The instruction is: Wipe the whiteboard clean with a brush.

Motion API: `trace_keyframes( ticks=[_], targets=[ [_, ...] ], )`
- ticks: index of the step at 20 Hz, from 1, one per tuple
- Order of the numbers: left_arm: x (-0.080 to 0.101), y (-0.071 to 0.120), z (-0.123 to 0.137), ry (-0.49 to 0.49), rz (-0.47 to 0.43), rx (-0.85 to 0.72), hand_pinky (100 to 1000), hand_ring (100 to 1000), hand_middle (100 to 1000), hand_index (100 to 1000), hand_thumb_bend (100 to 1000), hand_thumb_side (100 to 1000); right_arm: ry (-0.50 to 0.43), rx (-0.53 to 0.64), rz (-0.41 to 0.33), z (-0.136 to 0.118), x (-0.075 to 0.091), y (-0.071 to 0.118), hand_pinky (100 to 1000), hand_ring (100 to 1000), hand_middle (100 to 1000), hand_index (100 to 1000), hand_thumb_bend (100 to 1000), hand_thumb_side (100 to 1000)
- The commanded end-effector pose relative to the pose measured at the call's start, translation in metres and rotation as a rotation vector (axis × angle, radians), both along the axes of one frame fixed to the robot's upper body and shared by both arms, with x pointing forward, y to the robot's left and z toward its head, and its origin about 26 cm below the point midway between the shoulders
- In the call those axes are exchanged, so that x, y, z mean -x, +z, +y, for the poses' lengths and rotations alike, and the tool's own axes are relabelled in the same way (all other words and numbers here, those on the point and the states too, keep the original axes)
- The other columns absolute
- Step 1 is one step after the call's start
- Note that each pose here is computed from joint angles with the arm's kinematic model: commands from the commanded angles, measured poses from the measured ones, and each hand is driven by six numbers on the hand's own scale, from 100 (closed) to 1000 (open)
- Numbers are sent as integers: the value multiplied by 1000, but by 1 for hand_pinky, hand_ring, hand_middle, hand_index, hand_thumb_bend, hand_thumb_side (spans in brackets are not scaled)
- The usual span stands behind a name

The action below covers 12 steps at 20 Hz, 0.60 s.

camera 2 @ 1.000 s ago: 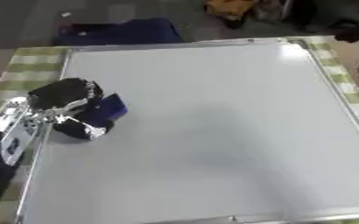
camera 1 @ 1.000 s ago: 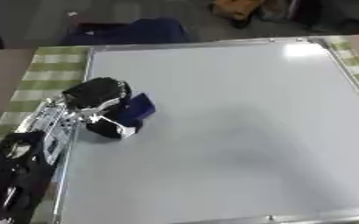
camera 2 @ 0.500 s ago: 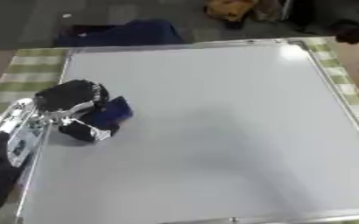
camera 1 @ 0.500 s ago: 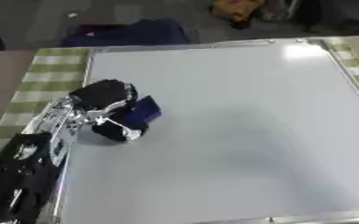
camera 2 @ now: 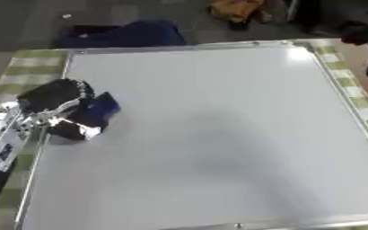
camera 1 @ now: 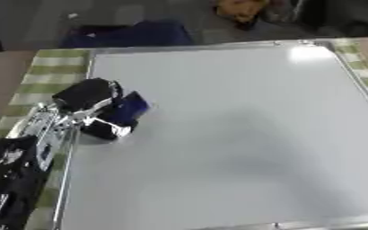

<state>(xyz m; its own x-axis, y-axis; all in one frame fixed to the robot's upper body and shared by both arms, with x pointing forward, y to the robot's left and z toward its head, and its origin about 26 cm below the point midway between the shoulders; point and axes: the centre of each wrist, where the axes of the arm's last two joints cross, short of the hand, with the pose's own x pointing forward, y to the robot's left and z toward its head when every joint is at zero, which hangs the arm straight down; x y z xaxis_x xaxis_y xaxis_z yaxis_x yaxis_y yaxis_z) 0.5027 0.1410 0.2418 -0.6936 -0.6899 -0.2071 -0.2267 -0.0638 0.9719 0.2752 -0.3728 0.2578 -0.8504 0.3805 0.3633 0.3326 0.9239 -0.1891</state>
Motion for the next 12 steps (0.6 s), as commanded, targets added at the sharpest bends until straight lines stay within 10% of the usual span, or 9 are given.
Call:
trace_keyframes(
  ticks=[1,12],
  targets=[
    [-5,4,24,83,-2,2,600,435,202,143,106,469,-8,27,-28,-1,4,8,734,580,453,260,208,952],
    [-7,3,20,118,-6,27,596,432,198,142,100,472,-1,30,-39,0,3,10,734,580,452,260,212,954]
  ],
)
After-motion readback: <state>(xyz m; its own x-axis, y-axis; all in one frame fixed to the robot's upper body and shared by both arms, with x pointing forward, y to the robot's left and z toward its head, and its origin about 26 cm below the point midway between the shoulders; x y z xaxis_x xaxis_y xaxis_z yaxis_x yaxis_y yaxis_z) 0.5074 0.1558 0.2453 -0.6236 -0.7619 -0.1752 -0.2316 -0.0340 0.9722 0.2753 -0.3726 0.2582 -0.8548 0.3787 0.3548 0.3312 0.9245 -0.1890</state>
